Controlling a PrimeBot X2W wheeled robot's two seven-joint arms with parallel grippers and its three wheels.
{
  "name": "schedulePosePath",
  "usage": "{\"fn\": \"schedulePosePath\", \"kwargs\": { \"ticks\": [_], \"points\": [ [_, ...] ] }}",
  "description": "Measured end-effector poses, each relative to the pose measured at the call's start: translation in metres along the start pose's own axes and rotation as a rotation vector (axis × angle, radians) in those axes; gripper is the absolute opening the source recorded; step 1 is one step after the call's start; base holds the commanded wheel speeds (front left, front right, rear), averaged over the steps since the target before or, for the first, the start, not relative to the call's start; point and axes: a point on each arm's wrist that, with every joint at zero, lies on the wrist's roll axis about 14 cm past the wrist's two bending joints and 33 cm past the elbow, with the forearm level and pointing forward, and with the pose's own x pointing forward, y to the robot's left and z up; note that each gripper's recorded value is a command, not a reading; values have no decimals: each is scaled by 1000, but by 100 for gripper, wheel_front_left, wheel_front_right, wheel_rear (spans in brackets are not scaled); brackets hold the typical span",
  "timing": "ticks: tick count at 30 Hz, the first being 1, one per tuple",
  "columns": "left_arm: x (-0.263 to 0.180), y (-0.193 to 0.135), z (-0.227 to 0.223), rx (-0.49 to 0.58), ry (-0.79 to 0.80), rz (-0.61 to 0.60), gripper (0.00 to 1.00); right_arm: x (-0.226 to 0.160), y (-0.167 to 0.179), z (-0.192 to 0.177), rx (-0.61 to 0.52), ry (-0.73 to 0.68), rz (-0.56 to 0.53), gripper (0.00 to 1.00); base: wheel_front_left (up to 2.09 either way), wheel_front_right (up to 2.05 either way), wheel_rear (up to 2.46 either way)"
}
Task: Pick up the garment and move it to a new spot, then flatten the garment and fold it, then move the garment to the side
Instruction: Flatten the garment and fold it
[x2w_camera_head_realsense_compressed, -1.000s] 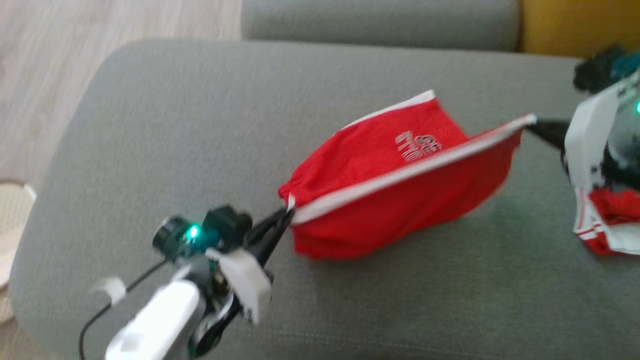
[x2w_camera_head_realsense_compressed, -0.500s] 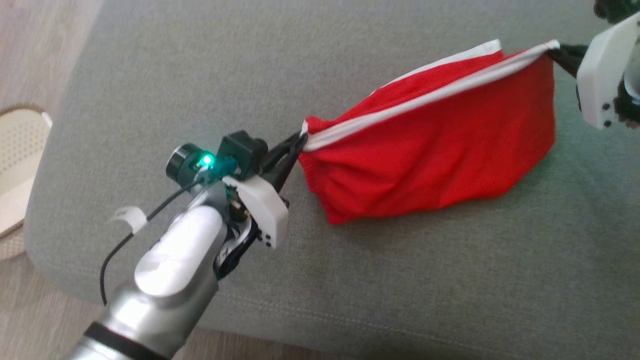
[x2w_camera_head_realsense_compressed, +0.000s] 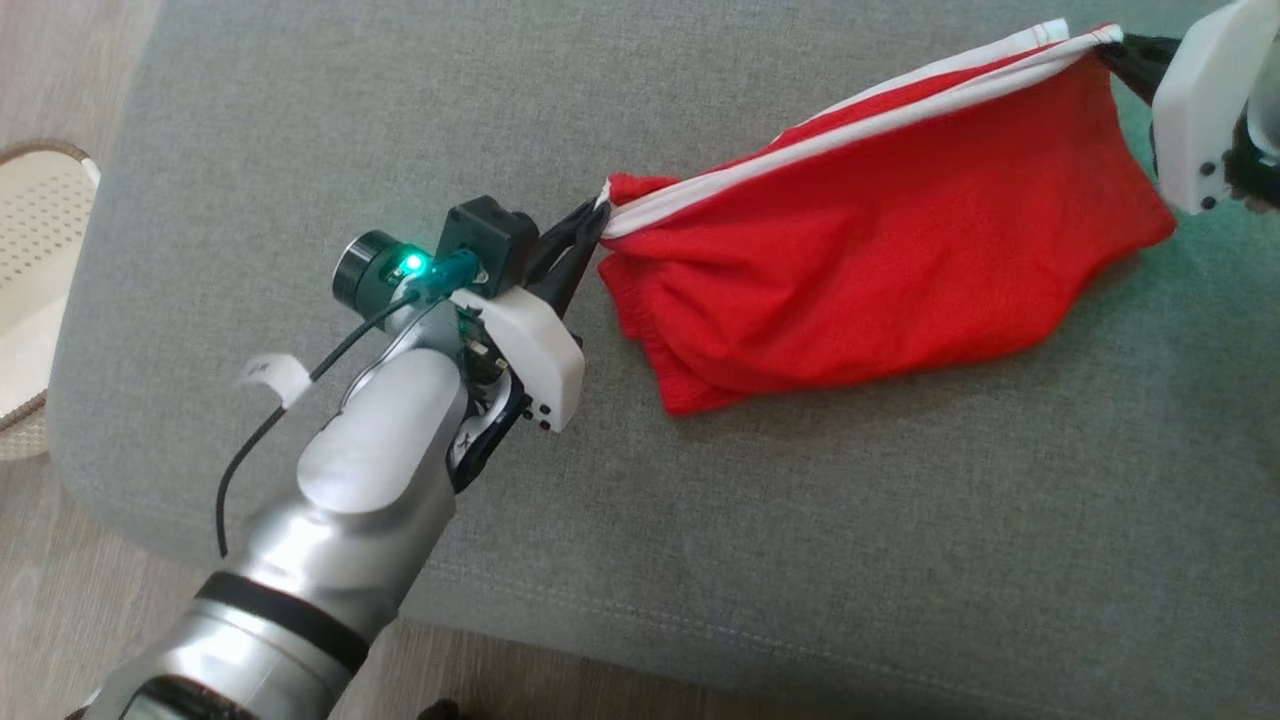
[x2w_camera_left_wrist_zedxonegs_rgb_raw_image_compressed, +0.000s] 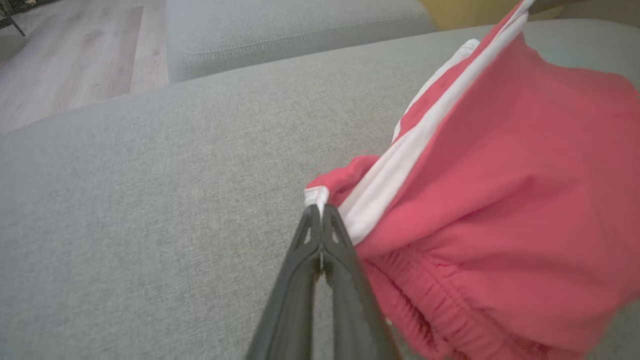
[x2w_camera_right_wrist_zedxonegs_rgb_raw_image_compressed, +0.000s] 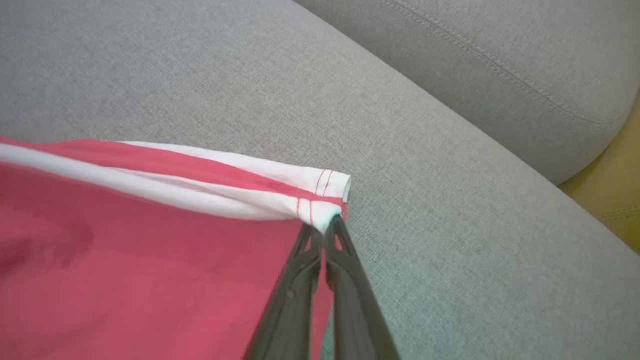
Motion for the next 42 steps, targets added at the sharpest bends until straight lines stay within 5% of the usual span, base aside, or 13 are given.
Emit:
{"fn": "schedulePosePath", "kwargs": {
  "ticks": [1, 2, 10, 18, 24, 32, 42],
  "points": [
    [1, 1, -3, 0, 11, 2, 100, 2, 0, -3, -2, 6, 1, 89, 0, 0, 0],
    [2, 1, -5, -1, 16, 3, 100, 4, -1, -3, 2, -2, -1, 100, 0, 0, 0],
    [5, 9, 1, -18, -20, 45, 100, -2, -22, 8, 46, -97, -75, 100, 0, 0, 0],
    [-12, 26, 43, -80, -156, 151, 100, -36, -14, 33, 126, -336, -99, 100, 0, 0, 0],
    [-53, 27, 79, -165, -329, 239, 100, -88, 2, 57, 135, -599, -133, 100, 0, 0, 0],
    [-106, 11, 85, -229, -434, 298, 100, -151, 19, 66, 173, -769, -184, 100, 0, 0, 0],
    [-145, -23, 63, -186, -438, 303, 100, -199, 41, 3, 200, -853, -310, 100, 0, 0, 0]
  ]
}}
